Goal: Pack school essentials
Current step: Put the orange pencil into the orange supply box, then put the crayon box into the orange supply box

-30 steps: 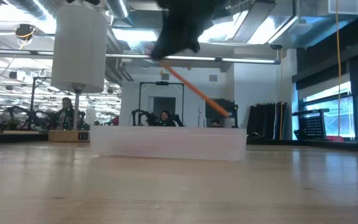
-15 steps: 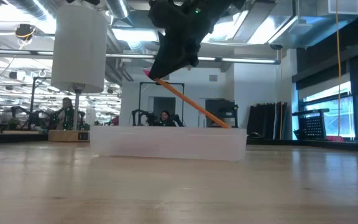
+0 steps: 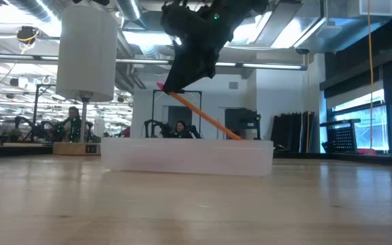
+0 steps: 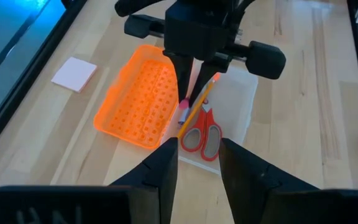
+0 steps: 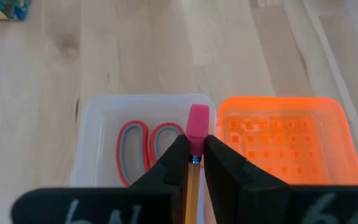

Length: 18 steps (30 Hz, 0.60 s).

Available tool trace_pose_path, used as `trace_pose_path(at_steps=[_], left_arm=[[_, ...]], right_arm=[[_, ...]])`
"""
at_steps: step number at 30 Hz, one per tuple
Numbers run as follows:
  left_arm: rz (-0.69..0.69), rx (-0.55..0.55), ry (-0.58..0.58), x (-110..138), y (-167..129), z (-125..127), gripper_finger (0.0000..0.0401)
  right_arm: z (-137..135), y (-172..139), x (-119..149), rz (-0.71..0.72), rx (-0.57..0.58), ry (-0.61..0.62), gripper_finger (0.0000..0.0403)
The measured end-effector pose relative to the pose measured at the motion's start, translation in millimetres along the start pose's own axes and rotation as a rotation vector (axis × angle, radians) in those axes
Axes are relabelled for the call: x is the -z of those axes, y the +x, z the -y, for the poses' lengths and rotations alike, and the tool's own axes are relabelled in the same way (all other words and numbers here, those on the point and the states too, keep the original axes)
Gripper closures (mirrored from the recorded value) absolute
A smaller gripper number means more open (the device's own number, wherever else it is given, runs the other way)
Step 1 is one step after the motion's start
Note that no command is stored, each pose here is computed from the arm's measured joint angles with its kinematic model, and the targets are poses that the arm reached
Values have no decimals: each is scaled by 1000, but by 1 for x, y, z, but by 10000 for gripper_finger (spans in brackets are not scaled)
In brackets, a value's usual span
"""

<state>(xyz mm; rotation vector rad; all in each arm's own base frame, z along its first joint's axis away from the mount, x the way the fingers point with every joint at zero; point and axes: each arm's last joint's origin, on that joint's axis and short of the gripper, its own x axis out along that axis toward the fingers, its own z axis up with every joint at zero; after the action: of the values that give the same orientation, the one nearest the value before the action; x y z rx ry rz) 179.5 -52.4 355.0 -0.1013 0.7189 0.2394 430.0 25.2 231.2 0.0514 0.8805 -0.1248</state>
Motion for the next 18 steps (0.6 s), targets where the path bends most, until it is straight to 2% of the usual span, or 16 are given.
trace_pose_path(at_steps=[8, 18], left_arm=[[0, 0, 0, 0, 0, 0, 291], [0, 0, -1, 0, 0, 0, 291]], right_arm=[[5, 1, -1, 2, 5, 12, 356], [10, 2, -1, -6, 14, 20, 330]])
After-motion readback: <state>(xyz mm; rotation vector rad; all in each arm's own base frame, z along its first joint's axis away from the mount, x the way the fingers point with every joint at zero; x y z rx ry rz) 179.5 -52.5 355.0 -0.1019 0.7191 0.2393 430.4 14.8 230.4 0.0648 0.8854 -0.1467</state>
